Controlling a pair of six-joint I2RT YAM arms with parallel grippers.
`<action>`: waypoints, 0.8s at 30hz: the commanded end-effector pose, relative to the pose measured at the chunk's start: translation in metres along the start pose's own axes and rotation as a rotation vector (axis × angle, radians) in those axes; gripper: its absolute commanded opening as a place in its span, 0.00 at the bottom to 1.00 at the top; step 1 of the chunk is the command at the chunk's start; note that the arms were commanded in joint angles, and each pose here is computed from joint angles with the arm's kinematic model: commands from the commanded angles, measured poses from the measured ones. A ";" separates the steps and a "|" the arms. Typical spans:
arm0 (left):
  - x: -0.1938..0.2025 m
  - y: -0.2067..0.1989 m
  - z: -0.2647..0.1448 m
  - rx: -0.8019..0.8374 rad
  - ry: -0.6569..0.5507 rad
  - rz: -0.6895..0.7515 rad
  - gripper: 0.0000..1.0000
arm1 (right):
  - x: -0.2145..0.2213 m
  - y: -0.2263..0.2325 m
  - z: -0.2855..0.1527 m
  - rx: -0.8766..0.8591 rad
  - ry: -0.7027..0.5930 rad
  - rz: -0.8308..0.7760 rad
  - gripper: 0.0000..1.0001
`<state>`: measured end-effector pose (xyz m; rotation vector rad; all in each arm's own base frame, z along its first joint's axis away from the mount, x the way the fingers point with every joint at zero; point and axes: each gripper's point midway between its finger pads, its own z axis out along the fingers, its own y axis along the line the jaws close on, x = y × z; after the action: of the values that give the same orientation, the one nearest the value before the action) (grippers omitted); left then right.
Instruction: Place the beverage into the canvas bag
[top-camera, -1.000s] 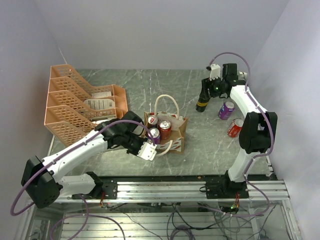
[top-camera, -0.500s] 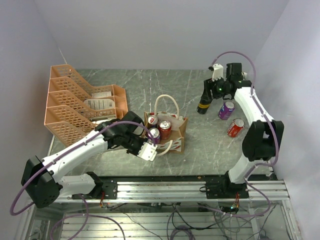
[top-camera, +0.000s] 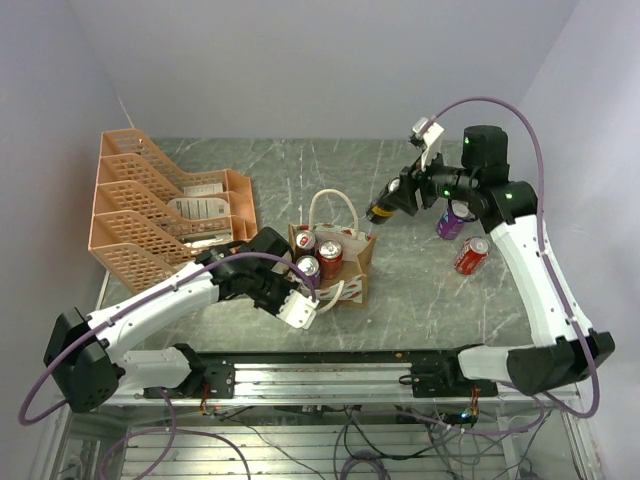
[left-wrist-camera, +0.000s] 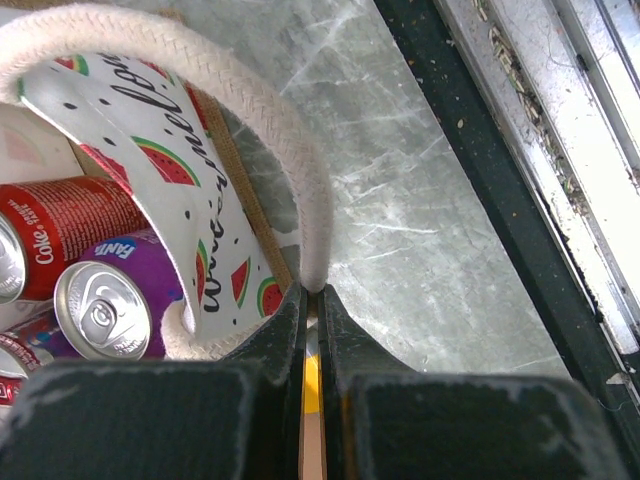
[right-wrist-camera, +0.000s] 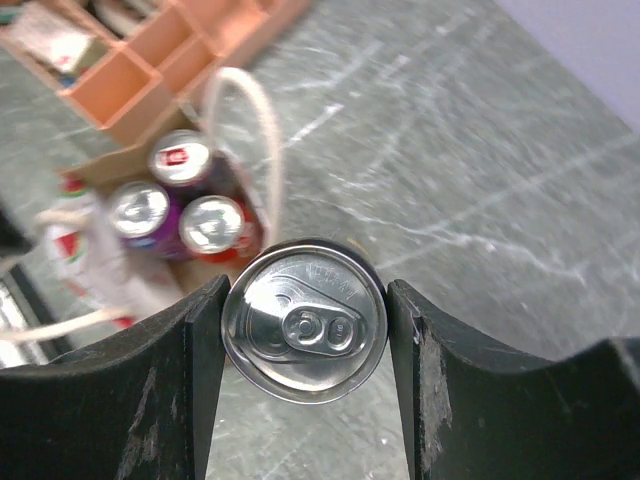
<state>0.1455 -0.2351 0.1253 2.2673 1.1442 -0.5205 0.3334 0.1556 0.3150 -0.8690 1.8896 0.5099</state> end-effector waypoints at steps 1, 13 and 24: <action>0.014 -0.016 0.008 0.057 0.062 -0.011 0.07 | -0.035 0.058 -0.022 -0.226 -0.149 -0.155 0.00; 0.019 -0.013 0.015 0.050 0.074 -0.012 0.07 | -0.012 0.149 0.022 -0.561 -0.064 -0.284 0.00; 0.007 -0.011 0.017 0.069 0.020 -0.018 0.07 | 0.023 0.166 0.054 -0.609 0.049 -0.299 0.00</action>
<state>0.1494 -0.2319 0.1028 2.3167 1.1864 -0.4885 0.2330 0.2875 0.2572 -1.5243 1.7009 0.9254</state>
